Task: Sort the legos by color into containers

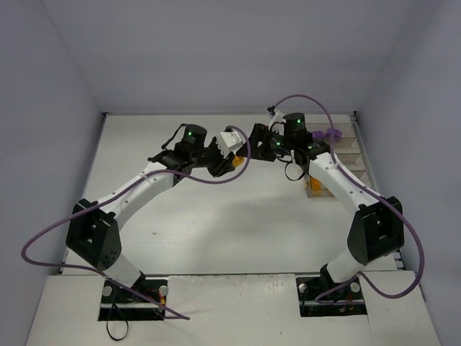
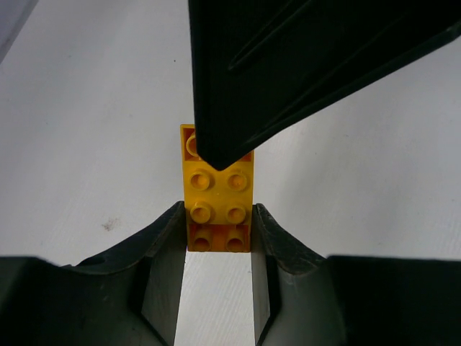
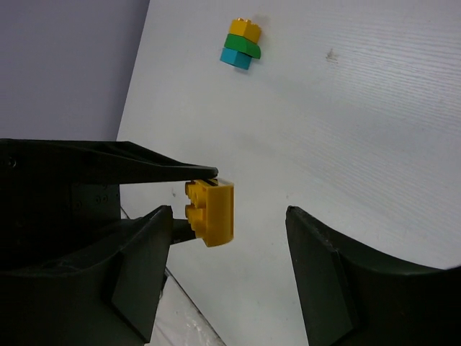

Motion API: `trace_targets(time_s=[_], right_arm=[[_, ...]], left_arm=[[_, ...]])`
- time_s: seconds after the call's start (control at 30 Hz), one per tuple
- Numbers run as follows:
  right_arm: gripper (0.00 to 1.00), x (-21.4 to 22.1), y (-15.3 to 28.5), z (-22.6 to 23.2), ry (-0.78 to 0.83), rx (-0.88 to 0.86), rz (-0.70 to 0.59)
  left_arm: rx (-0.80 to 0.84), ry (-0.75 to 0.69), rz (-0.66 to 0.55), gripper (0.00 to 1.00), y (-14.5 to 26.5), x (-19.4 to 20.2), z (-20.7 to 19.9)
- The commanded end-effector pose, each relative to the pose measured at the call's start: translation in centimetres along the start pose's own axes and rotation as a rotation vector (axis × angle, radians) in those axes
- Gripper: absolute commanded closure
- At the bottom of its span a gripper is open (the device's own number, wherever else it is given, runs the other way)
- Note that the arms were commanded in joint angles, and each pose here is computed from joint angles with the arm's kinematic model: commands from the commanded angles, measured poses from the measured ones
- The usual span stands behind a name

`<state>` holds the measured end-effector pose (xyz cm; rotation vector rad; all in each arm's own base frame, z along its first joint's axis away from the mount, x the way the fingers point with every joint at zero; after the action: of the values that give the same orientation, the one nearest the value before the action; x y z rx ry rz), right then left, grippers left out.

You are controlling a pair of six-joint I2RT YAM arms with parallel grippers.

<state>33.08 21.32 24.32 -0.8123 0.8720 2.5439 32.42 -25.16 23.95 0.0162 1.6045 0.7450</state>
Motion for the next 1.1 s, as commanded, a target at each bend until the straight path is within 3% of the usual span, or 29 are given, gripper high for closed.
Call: trace_targets(time_s=[0.0,0.1,0.13,0.2,0.3,0.33,0.5,0.6,0.8,0.93,1.07], right_arm=[[0.4,-2.3,0.1,2.9,0.074,-0.088,-0.079],[0.47,-1.6,-0.3,3.2,0.078,-0.093,-0.064],[0.58,-1.4,-0.4,3.2,0.076,-0.093,-0.059],[0.69,-0.9,-0.5,3.2,0.071,-0.089,-0.05],[0.97,-0.3,-0.4,2.8,0.069,-0.076,-0.043],[1.0,-0.3,-0.3,2.7,0.071,-0.071,-0.047],[1.0,-1.0,1.7,0.2,0.066,0.073,-0.123],[1.0,-1.9,5.0,-4.1,0.015,0.281,-0.197],[1.0,-1.1,15.3,-15.5,-0.171,0.832,-0.288],[1.0,-0.1,18.9,-18.3,-0.265,0.98,-0.324],[1.0,1.0,19.1,-20.2,-0.315,1.05,-0.291]], left_arm=[[-0.033,-0.065,-0.114,0.91,2.0,-3.7,-0.5],[-0.029,-0.077,-0.127,0.91,2.0,-4.1,-1.0],[-0.029,-0.08,-0.131,0.91,2.1,-4.2,-1.1],[-0.028,-0.081,-0.141,0.91,2.1,-4.3,-1.3],[-0.024,-0.076,-0.153,0.9,2.1,-4.5,-1.3],[-0.021,-0.071,-0.154,0.89,2.1,-4.5,-1.4],[-0.117,0.021,-0.122,0.27,1.8,-3.4,-0.5],[-0.259,0.131,-0.078,0.2,2.1,-1.7,0.6],[-0.561,0.337,0.037,0.19,5.1,2.7,2.0],[-0.7,0.445,0.048,0.19,7.4,5.0,2.8],[-0.788,0.579,0.032,0.19,9.5,7.2,4.0]])
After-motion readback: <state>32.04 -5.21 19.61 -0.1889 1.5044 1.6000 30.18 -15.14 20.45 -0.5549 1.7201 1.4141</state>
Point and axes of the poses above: each gripper's point midway between its finger pads, its own y axis back along the fingers, its own z axis along the line the jaws close on, x = y × z, the point moved 6 cm from there along y, back along the fingers, and after that the axes turned 4 degrees about y, right-handed, at the moved point
